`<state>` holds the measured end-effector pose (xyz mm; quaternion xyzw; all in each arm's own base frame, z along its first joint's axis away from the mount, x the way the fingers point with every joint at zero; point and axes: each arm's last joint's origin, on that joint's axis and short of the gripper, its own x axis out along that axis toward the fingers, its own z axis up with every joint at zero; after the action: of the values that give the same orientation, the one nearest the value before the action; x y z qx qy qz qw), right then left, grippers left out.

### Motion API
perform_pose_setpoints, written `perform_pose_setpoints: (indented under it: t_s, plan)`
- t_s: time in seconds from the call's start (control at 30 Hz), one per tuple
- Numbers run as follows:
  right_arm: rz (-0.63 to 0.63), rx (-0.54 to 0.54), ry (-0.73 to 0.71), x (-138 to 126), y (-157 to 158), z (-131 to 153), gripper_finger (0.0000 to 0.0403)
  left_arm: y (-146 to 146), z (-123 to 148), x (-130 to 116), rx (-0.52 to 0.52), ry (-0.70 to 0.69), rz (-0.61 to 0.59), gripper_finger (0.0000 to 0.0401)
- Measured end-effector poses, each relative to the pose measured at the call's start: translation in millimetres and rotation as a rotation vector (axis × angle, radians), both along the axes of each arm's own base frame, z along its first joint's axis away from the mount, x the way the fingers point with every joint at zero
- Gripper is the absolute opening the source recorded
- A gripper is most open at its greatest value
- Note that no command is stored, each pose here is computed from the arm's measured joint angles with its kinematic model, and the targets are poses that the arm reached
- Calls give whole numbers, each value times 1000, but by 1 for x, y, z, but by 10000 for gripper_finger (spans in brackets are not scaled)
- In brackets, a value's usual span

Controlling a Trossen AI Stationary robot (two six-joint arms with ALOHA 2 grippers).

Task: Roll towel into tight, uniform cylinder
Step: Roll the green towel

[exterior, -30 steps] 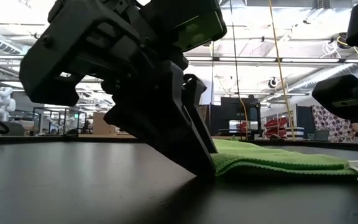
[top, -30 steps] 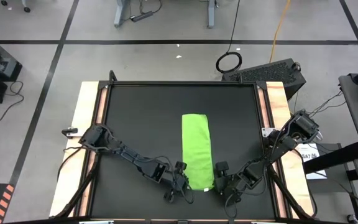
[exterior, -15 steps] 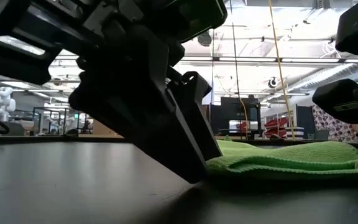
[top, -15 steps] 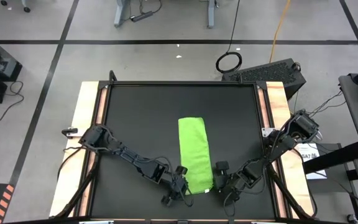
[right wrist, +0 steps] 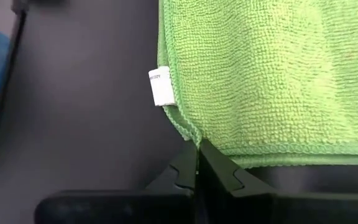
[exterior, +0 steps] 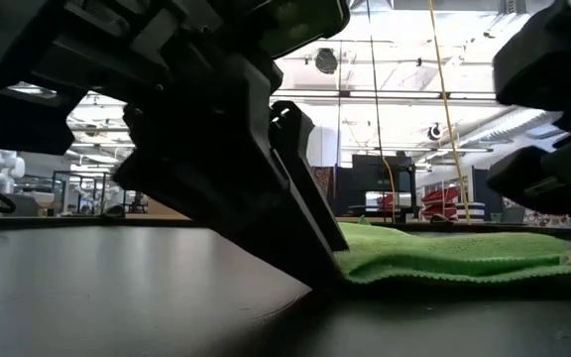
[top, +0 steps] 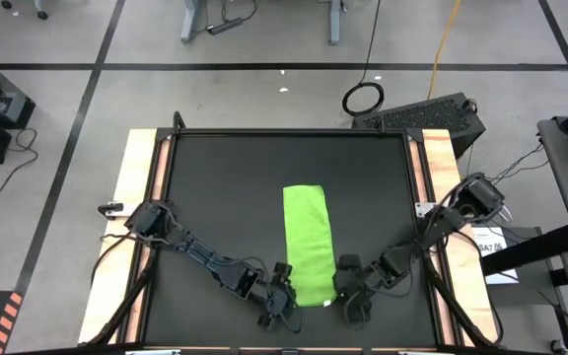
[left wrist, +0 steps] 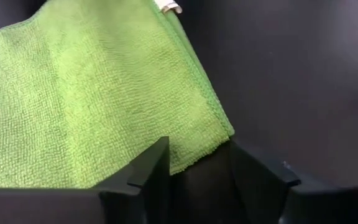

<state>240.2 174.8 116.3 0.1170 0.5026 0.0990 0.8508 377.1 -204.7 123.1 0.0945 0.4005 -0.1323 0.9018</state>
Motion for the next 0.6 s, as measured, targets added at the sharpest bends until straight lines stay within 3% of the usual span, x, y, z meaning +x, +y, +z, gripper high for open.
perform_pose_setpoints:
  t_s: [0.37, 0.6]
  plan:
    - [-85, 137, 43, 11, -10, 2, 0, -1, 1, 0, -33, 10, -20, 12]
    - [-101, 172, 66, 11, -10, 2, 0, -1, 1, 0, -102, 31, 54, 5]
